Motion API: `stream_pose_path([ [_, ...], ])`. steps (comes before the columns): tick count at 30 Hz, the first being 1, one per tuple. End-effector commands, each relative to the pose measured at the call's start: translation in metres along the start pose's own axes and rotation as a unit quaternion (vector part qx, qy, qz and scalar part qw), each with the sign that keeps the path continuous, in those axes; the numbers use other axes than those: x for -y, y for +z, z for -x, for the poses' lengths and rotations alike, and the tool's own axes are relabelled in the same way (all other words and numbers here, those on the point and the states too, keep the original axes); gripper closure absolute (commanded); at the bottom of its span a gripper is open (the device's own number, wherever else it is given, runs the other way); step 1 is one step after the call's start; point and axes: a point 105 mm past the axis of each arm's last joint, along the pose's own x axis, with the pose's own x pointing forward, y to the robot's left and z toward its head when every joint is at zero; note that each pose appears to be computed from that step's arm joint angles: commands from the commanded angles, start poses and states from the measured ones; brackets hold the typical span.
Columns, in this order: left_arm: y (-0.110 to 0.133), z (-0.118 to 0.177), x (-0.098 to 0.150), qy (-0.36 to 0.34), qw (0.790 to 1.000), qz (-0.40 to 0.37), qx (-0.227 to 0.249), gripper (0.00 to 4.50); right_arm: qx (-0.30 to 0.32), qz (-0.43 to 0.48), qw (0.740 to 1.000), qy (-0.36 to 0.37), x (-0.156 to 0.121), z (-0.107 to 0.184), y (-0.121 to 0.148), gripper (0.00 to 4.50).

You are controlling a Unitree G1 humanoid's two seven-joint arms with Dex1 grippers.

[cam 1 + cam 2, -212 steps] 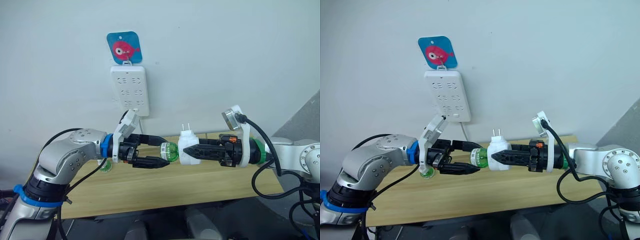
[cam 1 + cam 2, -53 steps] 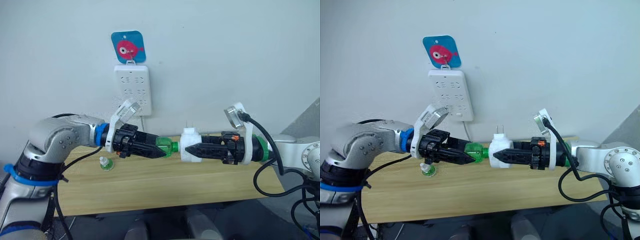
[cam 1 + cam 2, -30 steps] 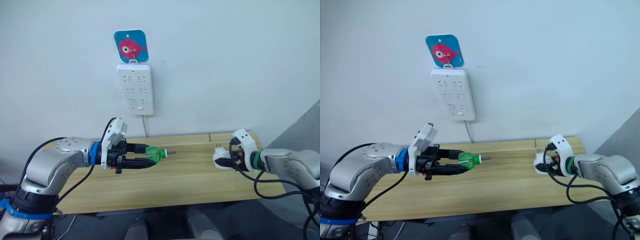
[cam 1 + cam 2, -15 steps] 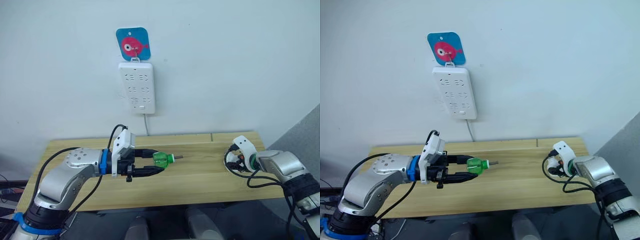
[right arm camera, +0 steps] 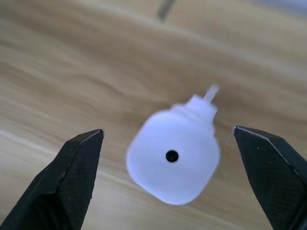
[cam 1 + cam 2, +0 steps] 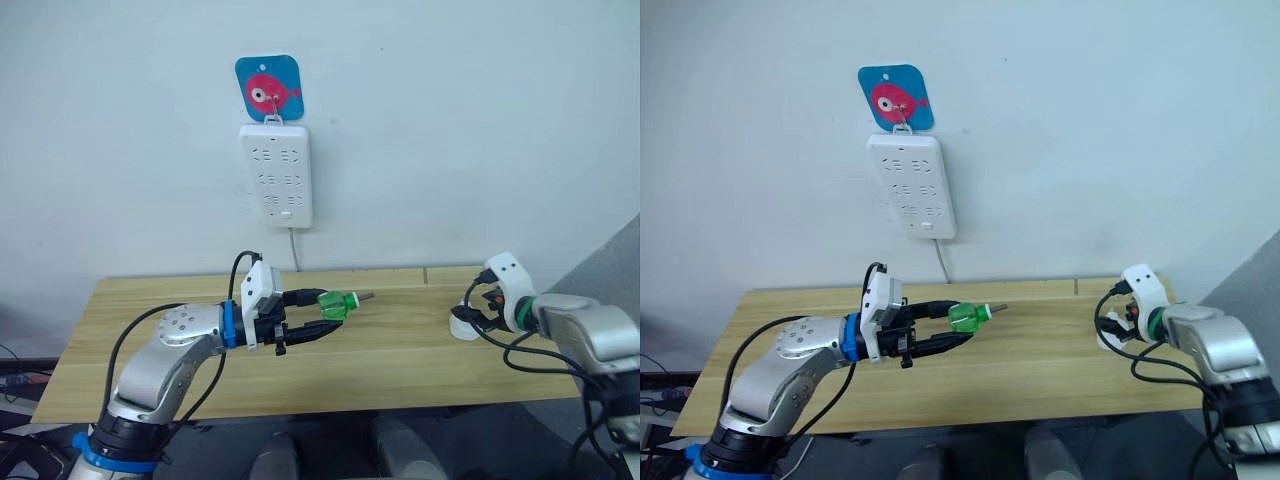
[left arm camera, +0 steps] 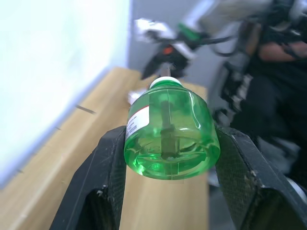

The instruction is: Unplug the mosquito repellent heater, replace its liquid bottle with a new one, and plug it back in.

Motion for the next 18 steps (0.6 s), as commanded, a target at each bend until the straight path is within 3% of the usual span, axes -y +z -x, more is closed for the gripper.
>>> stream_pose_path([
  [1,0.018,-0.004,-0.006,0.049,0.996,-0.036,0.067,2.24,0.126,0.000,0.984,0.127,-0.060,0.034,0.037,0.00],
  [3,0.028,-0.009,-0.004,0.061,0.991,-0.068,0.099,2.24,0.191,-0.022,0.965,0.178,-0.088,0.047,0.052,0.00],
  [7,0.036,-0.014,-0.001,0.072,0.985,-0.086,0.128,2.24,0.244,-0.068,0.938,0.237,-0.117,0.059,0.067,0.00],
  [9,0.038,-0.016,-0.001,0.075,0.984,-0.090,0.134,2.24,0.253,-0.082,0.930,0.253,-0.124,0.062,0.070,0.00],
  [13,0.053,-0.023,-0.005,0.101,0.975,-0.106,0.167,2.24,0.291,-0.181,0.877,0.336,-0.156,0.060,0.096,0.00],
  [18,0.058,-0.024,-0.008,0.114,0.971,-0.124,0.172,2.24,0.295,-0.232,0.852,0.364,-0.169,0.057,0.114,0.00],
])
